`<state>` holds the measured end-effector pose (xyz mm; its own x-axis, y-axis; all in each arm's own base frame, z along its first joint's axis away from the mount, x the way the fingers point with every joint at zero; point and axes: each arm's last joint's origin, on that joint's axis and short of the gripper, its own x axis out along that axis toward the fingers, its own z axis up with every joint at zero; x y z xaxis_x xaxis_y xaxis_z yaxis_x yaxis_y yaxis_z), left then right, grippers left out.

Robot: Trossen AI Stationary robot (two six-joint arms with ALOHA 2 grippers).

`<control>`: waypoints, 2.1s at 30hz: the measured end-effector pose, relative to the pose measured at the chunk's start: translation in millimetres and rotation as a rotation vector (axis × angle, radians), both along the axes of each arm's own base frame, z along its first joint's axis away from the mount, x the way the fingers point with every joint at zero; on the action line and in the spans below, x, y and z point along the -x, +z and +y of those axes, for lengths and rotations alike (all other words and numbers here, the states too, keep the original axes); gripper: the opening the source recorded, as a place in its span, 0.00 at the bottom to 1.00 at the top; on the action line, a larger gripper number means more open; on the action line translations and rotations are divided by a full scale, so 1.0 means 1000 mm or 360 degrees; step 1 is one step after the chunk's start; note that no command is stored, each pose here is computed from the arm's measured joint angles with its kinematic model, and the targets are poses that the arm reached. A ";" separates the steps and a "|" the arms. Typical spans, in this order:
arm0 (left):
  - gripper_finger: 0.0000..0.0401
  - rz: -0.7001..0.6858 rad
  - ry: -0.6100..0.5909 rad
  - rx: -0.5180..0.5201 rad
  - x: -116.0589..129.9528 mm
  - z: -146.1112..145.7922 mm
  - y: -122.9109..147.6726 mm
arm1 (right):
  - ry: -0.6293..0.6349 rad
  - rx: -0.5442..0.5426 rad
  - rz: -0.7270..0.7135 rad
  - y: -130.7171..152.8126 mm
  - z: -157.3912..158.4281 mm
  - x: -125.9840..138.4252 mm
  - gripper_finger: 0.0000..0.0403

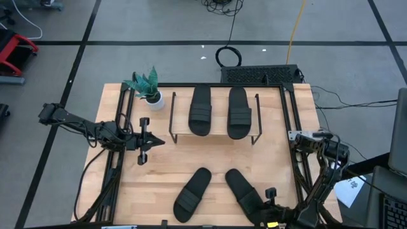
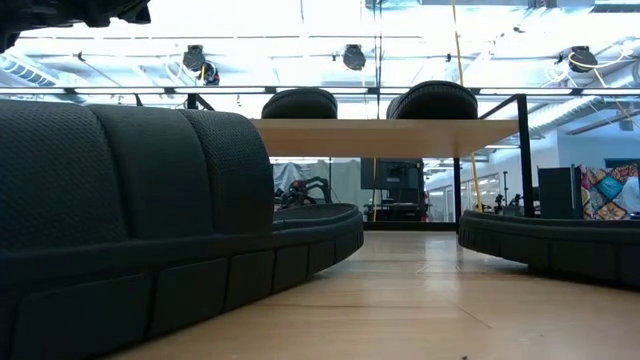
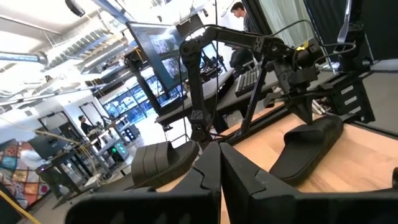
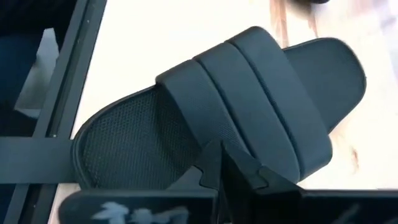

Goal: Pick and place slides into the shelf
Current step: Put the black slipper under the shelf

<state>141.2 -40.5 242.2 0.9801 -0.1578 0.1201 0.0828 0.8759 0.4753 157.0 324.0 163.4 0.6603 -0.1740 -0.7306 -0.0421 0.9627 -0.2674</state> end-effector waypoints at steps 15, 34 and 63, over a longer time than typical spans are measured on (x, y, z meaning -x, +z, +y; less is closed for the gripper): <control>0.01 0.0053 -0.0001 -0.0008 0.000 0.000 -0.003 | 0.0076 -0.0139 0.0208 0.072 -0.055 -0.029 0.16; 0.02 0.0200 0.0014 -0.0097 -0.001 0.000 -0.013 | 0.0374 -0.0857 0.0210 0.042 -0.130 -0.049 0.65; 0.05 0.0217 0.0019 -0.0100 -0.001 0.000 -0.014 | 0.0643 -0.0992 0.0124 0.006 -0.127 -0.052 0.26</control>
